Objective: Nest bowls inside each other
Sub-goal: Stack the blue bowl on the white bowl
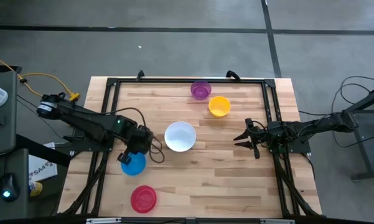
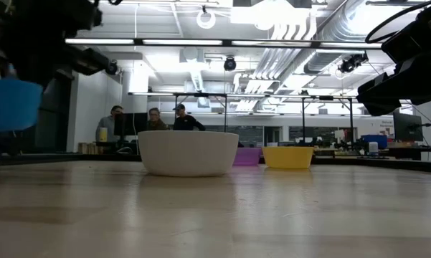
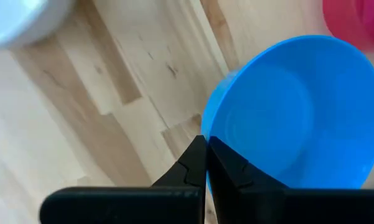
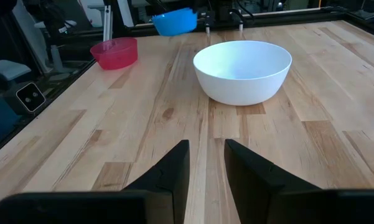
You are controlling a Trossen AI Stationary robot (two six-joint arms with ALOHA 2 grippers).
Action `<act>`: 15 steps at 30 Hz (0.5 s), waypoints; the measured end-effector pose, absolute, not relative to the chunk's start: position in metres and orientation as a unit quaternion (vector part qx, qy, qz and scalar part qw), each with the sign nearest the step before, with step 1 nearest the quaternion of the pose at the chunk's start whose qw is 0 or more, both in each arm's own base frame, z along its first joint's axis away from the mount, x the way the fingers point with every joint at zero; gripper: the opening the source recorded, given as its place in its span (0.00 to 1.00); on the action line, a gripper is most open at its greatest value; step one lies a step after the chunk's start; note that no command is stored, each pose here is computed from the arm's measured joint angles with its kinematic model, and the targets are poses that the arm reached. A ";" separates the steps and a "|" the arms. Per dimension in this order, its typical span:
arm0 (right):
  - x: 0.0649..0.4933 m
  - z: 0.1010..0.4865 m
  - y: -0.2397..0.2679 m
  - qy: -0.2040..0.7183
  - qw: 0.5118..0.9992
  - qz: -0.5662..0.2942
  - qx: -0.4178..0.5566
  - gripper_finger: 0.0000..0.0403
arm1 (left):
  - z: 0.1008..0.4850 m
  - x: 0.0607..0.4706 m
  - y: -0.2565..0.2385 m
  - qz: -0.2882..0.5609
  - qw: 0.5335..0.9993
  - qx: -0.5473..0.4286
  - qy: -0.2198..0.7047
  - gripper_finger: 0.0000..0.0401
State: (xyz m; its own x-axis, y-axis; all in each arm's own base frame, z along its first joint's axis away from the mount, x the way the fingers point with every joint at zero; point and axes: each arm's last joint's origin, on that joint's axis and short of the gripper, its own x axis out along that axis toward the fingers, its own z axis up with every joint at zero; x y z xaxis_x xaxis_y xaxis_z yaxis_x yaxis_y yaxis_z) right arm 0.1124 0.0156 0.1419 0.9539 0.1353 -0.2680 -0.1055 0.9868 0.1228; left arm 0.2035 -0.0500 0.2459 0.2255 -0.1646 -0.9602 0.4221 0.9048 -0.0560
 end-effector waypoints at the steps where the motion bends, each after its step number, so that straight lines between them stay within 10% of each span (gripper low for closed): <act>1: 0.112 0.142 0.016 0.139 0.987 0.061 0.054 0.23 | 0.248 0.207 -0.048 -0.188 0.776 0.109 0.593 0.00; 15: 0.112 0.142 0.016 0.139 0.987 0.061 0.054 0.23 | 0.283 0.269 -0.015 -0.134 0.774 0.108 0.609 0.00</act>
State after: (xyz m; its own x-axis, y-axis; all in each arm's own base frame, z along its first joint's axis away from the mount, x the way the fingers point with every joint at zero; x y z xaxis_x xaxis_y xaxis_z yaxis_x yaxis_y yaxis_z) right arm 0.1124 0.0156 0.1420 0.9540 0.1353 -0.2676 -0.1055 0.9868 0.1229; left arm 0.2694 -0.0147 0.2833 0.2212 -0.0762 -0.9723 0.3394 0.9406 0.0034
